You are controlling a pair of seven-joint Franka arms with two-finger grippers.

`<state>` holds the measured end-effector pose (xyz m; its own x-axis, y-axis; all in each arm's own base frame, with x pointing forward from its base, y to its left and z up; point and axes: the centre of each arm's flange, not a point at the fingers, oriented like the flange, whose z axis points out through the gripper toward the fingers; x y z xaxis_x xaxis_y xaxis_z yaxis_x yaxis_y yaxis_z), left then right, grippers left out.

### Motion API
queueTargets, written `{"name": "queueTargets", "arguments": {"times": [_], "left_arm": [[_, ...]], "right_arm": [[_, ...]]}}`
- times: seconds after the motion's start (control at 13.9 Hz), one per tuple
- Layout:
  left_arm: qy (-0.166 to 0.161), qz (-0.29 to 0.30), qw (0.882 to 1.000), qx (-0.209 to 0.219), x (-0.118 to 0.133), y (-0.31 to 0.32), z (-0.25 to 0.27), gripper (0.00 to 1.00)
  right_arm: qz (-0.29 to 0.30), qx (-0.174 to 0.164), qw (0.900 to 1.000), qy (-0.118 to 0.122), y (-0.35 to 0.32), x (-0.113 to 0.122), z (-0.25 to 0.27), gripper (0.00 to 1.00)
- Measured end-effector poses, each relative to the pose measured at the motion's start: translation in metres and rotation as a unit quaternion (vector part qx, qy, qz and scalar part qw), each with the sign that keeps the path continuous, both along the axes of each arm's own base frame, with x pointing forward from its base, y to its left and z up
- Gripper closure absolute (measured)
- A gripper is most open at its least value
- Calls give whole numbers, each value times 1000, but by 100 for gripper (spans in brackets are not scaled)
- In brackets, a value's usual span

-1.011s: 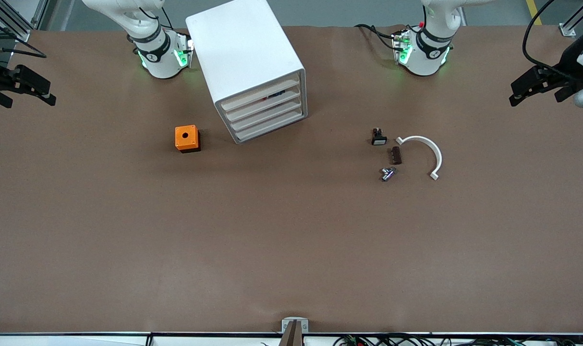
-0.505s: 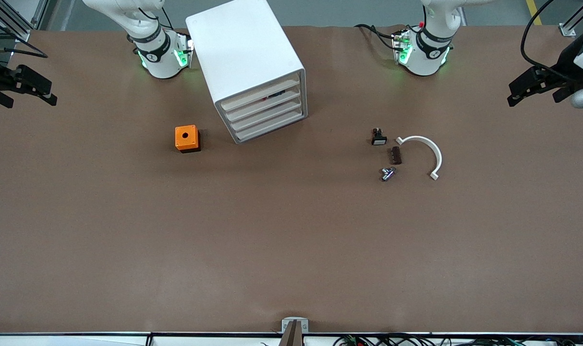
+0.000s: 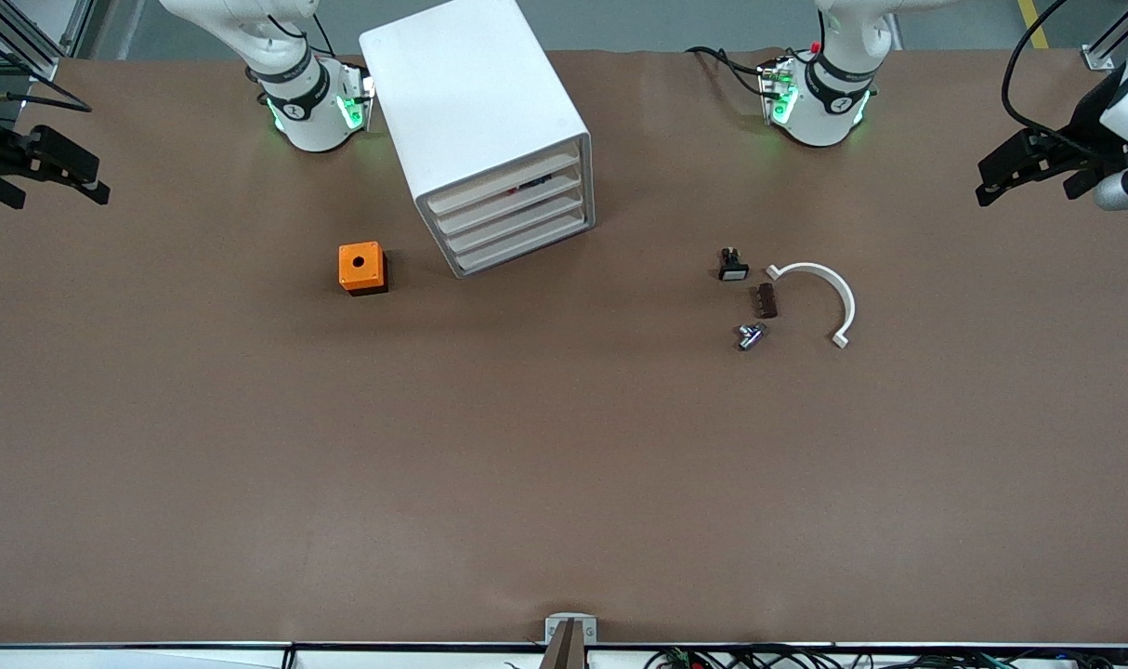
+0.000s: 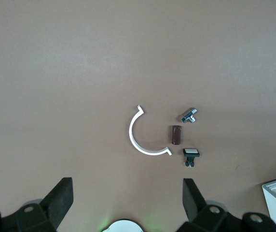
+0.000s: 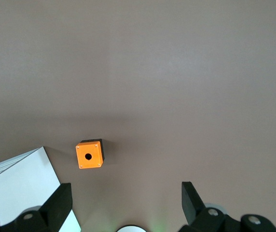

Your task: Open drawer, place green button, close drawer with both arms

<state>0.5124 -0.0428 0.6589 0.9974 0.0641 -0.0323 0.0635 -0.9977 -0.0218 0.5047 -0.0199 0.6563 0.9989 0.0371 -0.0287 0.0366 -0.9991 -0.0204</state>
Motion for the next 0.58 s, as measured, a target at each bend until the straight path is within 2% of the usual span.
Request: {"name": "queueTargets", "arguments": {"times": [0.22,0.58], "left_arm": [[1,0,1000,0,0,0,-1,0],[1,0,1000,0,0,0,-1,0]], "right_arm": [[-3,-1,1000,-15,-3,3,3,0],[-30,5,999,-15,-9,3,3,0]]}}
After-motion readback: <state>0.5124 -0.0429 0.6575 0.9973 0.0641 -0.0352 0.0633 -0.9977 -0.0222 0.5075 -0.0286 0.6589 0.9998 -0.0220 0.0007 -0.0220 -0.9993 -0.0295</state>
